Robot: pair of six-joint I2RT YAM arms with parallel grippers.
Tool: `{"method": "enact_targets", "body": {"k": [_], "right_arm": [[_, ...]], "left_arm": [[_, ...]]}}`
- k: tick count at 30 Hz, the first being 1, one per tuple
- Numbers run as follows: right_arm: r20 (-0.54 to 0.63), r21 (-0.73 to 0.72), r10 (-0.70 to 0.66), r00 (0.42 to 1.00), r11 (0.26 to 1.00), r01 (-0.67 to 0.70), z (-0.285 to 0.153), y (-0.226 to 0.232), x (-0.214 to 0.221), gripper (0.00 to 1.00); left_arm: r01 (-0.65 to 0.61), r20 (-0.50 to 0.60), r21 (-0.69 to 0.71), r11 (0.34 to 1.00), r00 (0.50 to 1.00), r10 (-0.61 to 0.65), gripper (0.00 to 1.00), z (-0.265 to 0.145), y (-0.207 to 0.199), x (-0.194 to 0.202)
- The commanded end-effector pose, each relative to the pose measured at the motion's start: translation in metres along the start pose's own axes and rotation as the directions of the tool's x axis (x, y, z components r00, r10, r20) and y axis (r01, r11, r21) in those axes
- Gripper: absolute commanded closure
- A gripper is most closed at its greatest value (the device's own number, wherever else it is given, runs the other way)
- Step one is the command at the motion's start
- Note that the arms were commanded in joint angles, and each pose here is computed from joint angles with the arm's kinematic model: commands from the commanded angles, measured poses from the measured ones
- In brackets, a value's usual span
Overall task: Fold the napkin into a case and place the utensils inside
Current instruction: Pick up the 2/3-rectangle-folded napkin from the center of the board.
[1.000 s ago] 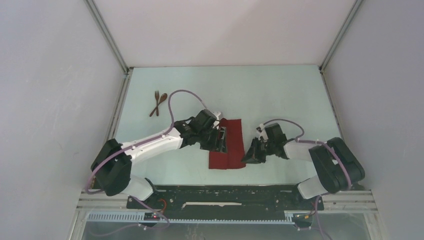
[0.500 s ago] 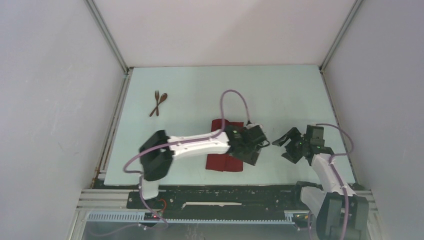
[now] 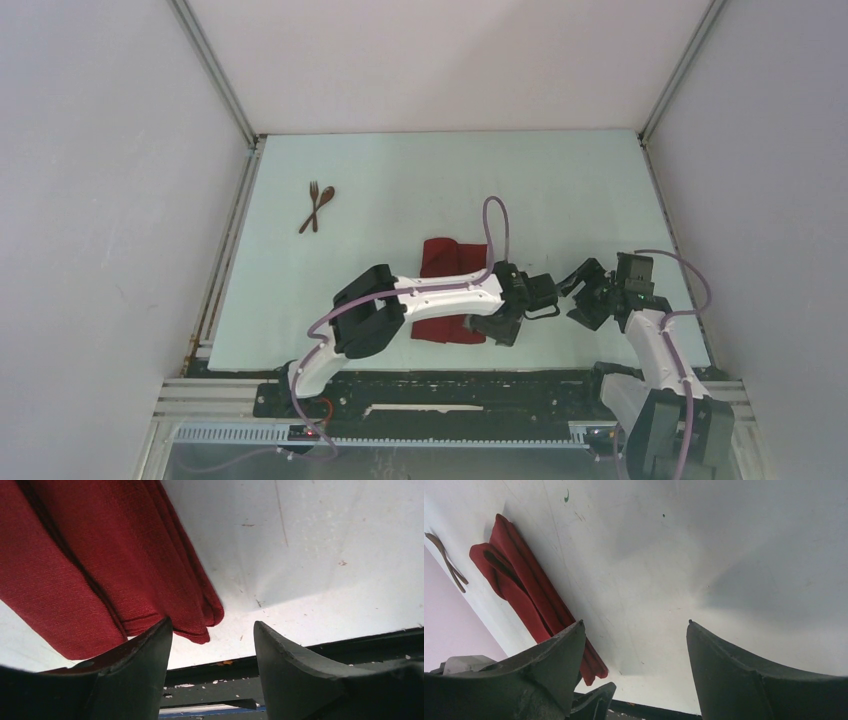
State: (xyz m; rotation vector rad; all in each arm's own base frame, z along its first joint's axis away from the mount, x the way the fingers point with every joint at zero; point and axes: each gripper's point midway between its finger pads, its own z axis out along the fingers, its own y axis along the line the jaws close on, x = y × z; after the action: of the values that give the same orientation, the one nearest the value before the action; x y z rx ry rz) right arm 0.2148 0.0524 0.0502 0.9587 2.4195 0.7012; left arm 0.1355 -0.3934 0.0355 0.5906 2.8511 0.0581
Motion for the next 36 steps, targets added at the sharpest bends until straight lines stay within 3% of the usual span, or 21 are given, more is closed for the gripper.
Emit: {"method": "enact_targets", "body": {"k": [1,6,11,16,19,29,36], "right_arm": [[0.010,-0.031,-0.038,0.999,0.999,0.038,-0.001,0.005,-0.004,0.19],[0.021,-0.037,-0.040,0.999,0.999,0.040,-0.001,0.004,-0.003,0.20],[-0.001,-0.077,-0.054,0.999,0.996,0.054,-0.001,0.011,-0.001,0.16],[-0.035,-0.159,-0.096,0.995,0.983,0.089,-0.002,0.024,0.005,0.11],[-0.085,-0.241,-0.129,0.988,0.965,0.105,-0.002,0.035,0.012,0.08],[-0.285,-0.581,-0.300,0.910,0.809,0.085,0.025,0.114,0.053,0.01],[-0.369,-0.607,-0.290,0.883,0.795,0.008,0.058,0.147,0.083,0.00]], "left_arm": [[0.029,0.008,-0.065,0.997,1.000,-0.029,0.33,0.004,0.009,-0.003],[0.021,0.006,-0.070,0.997,1.000,-0.021,0.50,0.010,0.005,-0.006],[0.014,-0.033,-0.069,0.997,0.999,-0.017,0.58,0.019,0.008,0.001],[0.019,-0.006,-0.071,0.997,1.000,-0.019,0.83,0.019,0.015,-0.002],[0.051,0.045,0.025,0.998,0.998,-0.052,0.94,0.003,0.013,-0.008],[0.101,0.118,0.341,0.934,0.982,-0.149,0.99,-0.041,0.025,-0.012],[0.093,0.116,0.384,0.918,0.982,-0.148,1.00,-0.045,0.029,-0.006]]}}
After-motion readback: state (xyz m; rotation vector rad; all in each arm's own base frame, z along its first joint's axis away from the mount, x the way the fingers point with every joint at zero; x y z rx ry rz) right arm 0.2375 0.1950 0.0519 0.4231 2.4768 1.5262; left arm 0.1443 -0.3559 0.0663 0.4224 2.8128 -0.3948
